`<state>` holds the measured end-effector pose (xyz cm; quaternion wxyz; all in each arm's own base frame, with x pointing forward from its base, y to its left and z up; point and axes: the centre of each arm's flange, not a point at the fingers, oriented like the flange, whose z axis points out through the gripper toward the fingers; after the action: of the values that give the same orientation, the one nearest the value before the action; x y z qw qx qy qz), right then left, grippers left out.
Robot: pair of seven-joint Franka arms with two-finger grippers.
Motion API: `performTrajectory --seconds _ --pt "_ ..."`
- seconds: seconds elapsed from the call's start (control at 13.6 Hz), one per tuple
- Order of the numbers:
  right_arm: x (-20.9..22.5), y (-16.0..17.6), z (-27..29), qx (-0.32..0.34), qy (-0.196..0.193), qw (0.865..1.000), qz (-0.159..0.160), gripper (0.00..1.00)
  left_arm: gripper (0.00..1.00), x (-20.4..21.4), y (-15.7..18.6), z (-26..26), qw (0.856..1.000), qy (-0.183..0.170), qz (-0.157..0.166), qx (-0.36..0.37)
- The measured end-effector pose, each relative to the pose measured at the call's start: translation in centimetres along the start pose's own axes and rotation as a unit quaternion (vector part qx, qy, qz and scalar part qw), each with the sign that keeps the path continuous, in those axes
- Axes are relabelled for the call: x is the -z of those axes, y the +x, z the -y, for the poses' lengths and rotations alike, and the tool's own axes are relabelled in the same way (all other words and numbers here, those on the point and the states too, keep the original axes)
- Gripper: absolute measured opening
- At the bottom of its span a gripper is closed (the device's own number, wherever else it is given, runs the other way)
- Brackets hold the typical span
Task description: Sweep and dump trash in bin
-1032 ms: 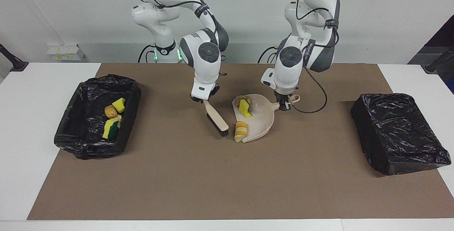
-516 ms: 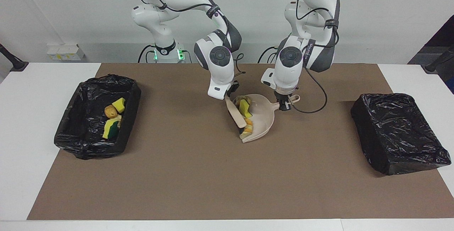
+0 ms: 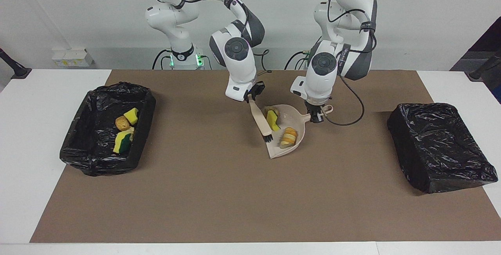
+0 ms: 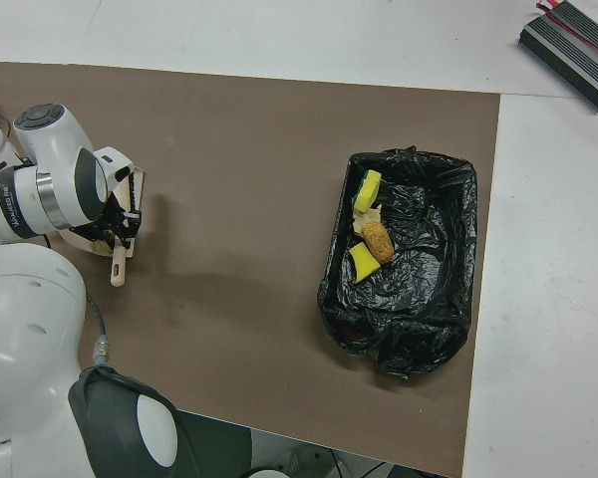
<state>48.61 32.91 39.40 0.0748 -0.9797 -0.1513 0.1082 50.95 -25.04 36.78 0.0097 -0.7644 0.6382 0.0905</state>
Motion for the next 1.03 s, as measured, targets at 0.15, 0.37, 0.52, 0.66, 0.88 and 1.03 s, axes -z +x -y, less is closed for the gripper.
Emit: performTrajectory --seconds 0.15,0.37,0.52,0.66,0.88,1.03 --pt "1.5 -0.4 -1.5 -0.030 -0.012 0.999 -0.002 0.26 0.31 -0.1 -0.5 0.4 1.000 -0.001 0.000 0.003" --pt "4.4 -1.2 -4.2 -0.079 -0.020 0.997 -0.005 0.26 0.31 -0.1 -1.9 1.4 1.000 -0.001 -0.004 -0.007" --pt "5.5 -1.9 -5.4 -0.109 -0.022 0.994 0.001 0.26 0.31 0.5 -3.9 2.7 1.000 0.005 -0.011 -0.024" --pt "5.5 -2.5 -4.5 -0.153 -0.022 0.988 0.011 0.26 0.31 2.4 -7.5 4.4 0.998 0.020 -0.028 -0.047" --pt "4.8 -4.3 -0.3 -0.186 -0.004 0.981 0.044 0.26 0.31 5.9 -13.8 6.9 0.995 0.049 -0.057 -0.069" --pt "4.4 -5.8 1.9 -0.174 -0.004 0.984 0.051 0.26 0.31 7.8 -17.8 8.7 0.992 0.065 -0.082 -0.064"
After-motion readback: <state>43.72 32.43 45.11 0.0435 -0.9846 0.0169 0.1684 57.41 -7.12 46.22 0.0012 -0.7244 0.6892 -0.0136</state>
